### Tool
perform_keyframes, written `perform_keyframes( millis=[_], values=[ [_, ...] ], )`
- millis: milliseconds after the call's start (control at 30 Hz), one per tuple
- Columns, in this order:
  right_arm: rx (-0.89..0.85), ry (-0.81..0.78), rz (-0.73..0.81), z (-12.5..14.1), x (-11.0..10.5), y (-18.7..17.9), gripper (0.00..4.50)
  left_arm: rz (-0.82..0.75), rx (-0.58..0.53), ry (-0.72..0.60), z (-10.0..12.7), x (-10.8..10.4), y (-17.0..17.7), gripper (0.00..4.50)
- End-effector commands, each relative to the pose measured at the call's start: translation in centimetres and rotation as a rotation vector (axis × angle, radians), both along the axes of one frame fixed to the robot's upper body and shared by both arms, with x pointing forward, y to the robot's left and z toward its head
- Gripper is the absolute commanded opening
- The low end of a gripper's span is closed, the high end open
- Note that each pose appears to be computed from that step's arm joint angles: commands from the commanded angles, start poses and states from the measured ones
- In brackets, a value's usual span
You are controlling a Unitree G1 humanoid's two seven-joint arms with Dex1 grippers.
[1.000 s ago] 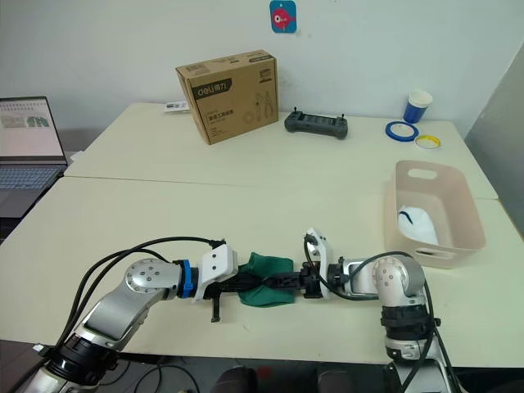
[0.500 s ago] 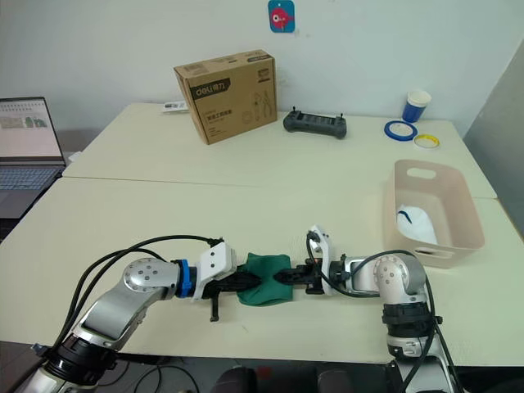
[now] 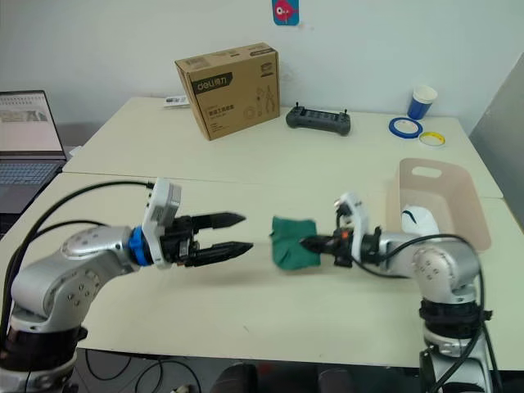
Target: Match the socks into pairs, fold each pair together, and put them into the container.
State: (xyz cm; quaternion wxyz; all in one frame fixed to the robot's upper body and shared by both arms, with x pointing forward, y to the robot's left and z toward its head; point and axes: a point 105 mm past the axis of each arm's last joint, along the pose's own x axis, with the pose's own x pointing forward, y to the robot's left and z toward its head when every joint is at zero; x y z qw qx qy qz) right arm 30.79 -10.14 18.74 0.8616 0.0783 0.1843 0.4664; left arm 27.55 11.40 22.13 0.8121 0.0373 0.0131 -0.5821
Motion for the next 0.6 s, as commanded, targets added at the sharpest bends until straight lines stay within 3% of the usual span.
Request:
perform_keyframes(
  millis=[33, 167, 333, 467, 600],
  values=[
    [-0.063, -0.230, -0.085, 4.6, 1.4, -3.1, 0.00, -0.041, -0.053, -0.068, 2.2, 0.7, -2.2, 4.48],
    [-0.308, -0.490, -0.282, 9.4, 3.9, -9.5, 0.00, -0.079, -0.111, -0.170, 4.8, 2.4, -6.2, 4.48],
    [-0.600, -0.680, -0.431, 12.8, 4.9, -15.2, 0.00, -0.158, -0.156, -0.205, 6.3, 2.7, -9.7, 4.48],
    [-0.972, -0.746, -0.395, 12.0, 4.5, -18.6, 0.00, -0.235, -0.156, -0.212, 5.9, 2.0, -11.6, 4.48],
    [-1.133, -0.710, -0.312, 9.6, 4.0, -19.9, 0.00, -0.252, -0.142, -0.208, 5.2, 1.7, -11.9, 4.48]
  ],
)
